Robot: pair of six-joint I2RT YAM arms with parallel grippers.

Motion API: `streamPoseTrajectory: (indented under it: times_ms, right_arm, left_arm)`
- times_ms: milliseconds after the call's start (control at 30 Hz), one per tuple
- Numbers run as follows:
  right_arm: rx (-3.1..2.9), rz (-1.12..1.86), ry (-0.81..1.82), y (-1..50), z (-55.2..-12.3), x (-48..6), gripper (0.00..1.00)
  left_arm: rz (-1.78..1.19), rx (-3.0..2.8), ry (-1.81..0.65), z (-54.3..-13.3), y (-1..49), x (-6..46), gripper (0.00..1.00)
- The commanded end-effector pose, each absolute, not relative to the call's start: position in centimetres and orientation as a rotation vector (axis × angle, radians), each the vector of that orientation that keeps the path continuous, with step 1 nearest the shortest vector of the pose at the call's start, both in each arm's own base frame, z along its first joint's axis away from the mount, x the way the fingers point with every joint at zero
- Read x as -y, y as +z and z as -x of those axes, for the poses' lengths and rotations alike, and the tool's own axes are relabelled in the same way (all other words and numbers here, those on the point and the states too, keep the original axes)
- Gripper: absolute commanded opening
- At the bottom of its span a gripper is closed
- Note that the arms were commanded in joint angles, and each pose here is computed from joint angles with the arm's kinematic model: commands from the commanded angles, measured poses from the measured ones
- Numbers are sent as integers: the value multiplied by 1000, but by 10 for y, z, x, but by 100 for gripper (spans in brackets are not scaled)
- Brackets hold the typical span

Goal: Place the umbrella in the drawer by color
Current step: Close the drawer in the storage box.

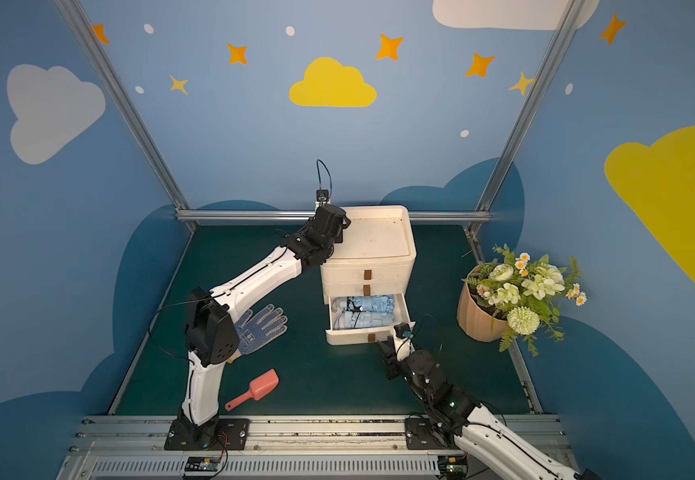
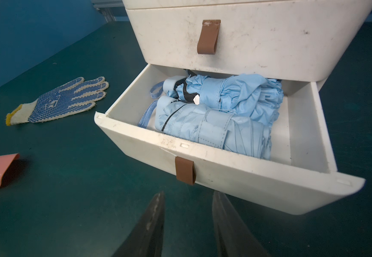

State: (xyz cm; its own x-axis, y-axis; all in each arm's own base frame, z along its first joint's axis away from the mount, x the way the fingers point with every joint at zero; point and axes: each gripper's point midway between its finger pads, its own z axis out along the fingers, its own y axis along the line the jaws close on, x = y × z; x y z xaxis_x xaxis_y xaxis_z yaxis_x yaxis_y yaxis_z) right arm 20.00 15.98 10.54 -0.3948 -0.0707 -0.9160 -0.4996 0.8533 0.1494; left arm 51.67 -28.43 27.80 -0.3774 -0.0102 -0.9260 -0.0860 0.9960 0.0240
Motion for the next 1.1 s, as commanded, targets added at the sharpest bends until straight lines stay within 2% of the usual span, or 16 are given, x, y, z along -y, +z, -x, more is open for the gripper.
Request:
streamPoseTrajectory:
  times_ms: [0, 100, 233, 300, 467, 633, 1067]
  right_arm:
    - [-1915, 420, 507, 109, -201, -161, 40]
    - [-1917, 422, 505, 108, -202, -162, 39]
    - [-1954, 329, 506, 103, -208, -158, 34]
    - [-1975, 280, 505, 99, -211, -156, 31]
    - [-2013, 225, 511, 102, -218, -160, 26]
    - [-2002, 161, 535, 106, -230, -169, 17]
    - [-2031, 362, 423, 110, -285, -229, 18]
  left_arm:
    - [-7, -2032, 189, -501, 250, 295, 42]
    - [-1, -2067, 134, -498, 242, 299, 36]
    - [18, -2100, 58, -495, 237, 307, 19]
    - [30, -2117, 26, -493, 234, 310, 14]
    - [66, -2154, -46, -489, 229, 315, 11]
    - [100, -2190, -108, -483, 225, 318, 6]
    - [90, -2308, -245, -461, 202, 332, 4]
